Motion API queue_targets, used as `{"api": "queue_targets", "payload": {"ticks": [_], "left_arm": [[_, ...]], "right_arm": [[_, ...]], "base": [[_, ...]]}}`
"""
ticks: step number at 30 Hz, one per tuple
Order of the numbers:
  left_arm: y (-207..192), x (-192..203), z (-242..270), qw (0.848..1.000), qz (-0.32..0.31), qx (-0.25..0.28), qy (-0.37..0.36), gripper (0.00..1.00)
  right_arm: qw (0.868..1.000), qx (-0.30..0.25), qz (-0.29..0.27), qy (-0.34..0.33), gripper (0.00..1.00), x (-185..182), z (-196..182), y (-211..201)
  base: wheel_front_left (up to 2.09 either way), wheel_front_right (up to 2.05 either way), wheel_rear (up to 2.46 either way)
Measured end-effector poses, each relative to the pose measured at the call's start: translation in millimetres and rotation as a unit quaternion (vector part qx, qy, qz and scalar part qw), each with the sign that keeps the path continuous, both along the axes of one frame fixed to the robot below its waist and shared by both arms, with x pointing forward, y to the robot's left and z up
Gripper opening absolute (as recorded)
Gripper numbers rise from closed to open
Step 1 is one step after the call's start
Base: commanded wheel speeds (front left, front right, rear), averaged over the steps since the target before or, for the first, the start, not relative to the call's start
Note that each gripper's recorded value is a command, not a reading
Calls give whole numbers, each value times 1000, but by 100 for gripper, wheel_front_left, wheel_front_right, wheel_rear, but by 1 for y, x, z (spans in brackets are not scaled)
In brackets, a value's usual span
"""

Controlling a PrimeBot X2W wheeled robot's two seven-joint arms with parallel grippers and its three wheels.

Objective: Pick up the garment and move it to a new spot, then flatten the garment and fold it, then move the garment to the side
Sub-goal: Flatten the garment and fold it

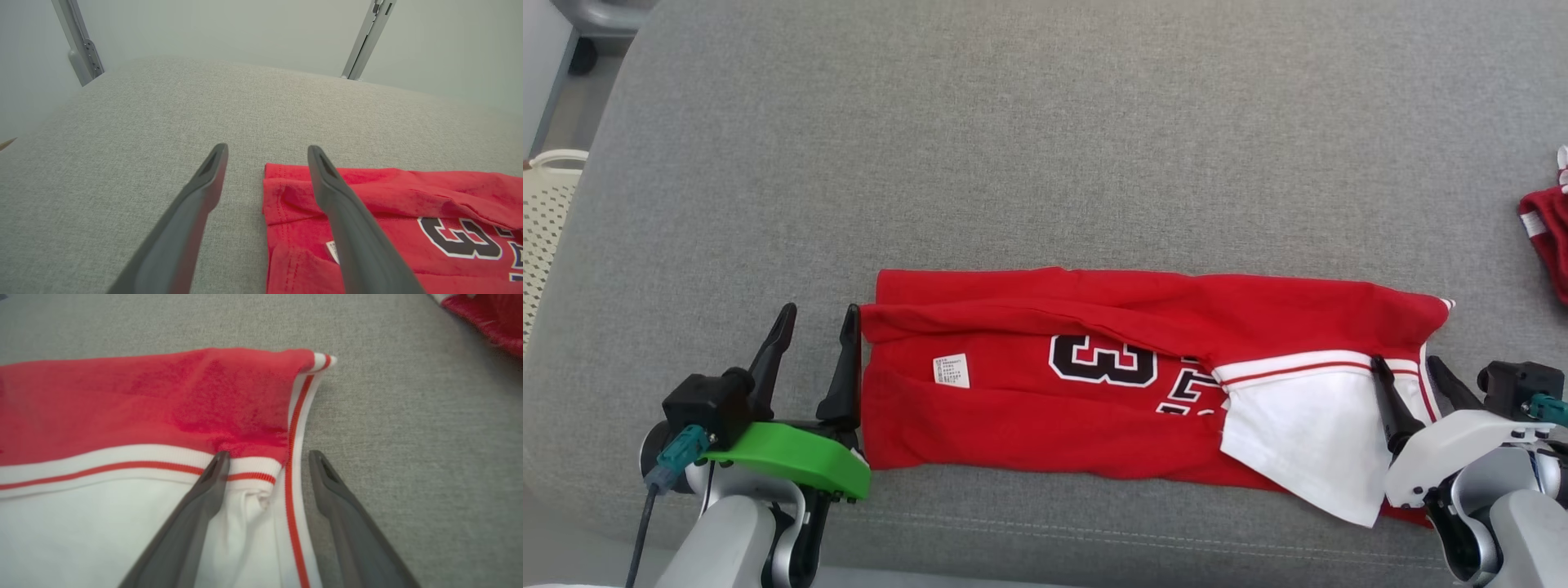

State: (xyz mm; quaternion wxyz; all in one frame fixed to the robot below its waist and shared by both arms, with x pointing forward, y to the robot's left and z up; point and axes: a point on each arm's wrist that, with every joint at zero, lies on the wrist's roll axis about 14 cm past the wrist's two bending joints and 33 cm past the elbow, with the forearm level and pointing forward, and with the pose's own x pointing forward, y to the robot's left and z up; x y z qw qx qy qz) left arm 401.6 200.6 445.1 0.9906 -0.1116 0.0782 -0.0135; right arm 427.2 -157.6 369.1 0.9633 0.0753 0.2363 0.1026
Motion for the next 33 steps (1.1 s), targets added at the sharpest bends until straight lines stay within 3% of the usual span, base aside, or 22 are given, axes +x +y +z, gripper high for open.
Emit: {"api": "queue_targets", "payload": {"ticks": [1,2,3,12,23,29,33], "left_arm": [[1,1,-1,1000,1,1,2,100],[1,2,-3,1000,1,2,4,100],[2,3,-5,1000,2,2,6,100],[3,9,-15,1000,2,2,17,100],[-17,21,-11,1000,-28,-1,5,100],[-24,26,-9,999,-37,-4,-1,100],[-28,28,-5,999,-42,-5,-7,100]], "right_arm": [[1000,1,3,3,50,2,-2,2],[1000,2,6,7,21,4,-5,3],[1000,6,8,9,0,5,-7,5],[999,32,-7,5,0,11,-10,5],[992,-14,-120,-22,0,9,6,-91],[994,-9,-99,-47,0,17,26,-79],[995,26,-58,-73,0,22,53,-39]], "base": [[0,0,0],[0,0,0],[0,0,0],[0,0,0],[0,0,0],[0,0,0],[0,0,0]]}}
